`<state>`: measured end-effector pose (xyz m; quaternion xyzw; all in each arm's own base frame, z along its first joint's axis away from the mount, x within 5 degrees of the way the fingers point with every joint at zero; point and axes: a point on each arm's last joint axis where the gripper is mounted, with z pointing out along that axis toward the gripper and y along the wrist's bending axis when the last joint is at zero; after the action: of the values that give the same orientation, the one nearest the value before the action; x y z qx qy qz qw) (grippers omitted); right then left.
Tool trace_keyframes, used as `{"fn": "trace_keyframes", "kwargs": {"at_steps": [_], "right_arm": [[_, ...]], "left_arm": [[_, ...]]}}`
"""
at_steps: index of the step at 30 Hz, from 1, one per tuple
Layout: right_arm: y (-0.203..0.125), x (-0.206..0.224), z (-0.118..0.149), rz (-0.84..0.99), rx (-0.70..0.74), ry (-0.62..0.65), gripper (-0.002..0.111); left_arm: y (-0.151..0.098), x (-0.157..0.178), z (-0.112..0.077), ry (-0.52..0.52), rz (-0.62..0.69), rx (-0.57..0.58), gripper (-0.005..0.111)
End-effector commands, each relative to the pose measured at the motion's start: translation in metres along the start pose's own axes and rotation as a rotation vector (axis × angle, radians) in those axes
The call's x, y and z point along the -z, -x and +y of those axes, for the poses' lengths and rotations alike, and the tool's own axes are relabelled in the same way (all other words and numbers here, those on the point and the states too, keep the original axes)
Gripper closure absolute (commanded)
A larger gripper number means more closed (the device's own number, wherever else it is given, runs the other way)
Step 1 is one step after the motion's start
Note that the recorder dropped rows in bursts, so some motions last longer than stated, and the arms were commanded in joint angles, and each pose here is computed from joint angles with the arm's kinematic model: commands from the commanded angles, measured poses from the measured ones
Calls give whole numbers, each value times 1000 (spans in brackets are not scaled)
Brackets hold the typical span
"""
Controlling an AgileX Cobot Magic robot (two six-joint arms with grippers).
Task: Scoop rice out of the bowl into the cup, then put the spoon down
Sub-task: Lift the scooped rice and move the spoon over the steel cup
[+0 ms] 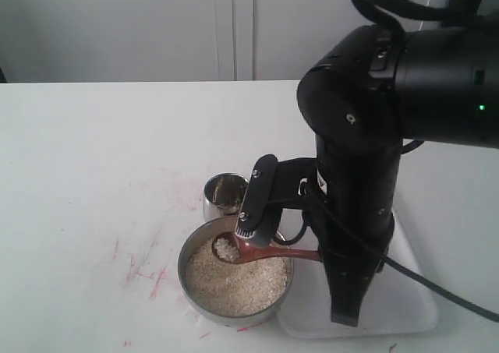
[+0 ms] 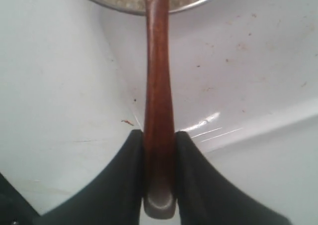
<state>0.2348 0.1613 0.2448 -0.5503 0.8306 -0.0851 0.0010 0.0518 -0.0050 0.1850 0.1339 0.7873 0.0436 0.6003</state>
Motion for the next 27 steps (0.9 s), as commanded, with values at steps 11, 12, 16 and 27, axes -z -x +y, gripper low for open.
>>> {"fn": "trace_keyframes", "kwargs": {"at_steps": [11,12,16,27], "right_arm": [[-6,1,-3,9,-130,-18,108],[-5,5,-5,0,-143,-35,108],[4,19,-15,-47,-155,-77,108],[33,15,-49,11,-132,-243,108]], "left_arm": [[-7,-1,-2,-23,54,9,92],[-7,-1,-2,-23,54,9,92],[-7,-1,-2,-23,54,9,92],[-7,-1,-2,-23,54,9,92]]}}
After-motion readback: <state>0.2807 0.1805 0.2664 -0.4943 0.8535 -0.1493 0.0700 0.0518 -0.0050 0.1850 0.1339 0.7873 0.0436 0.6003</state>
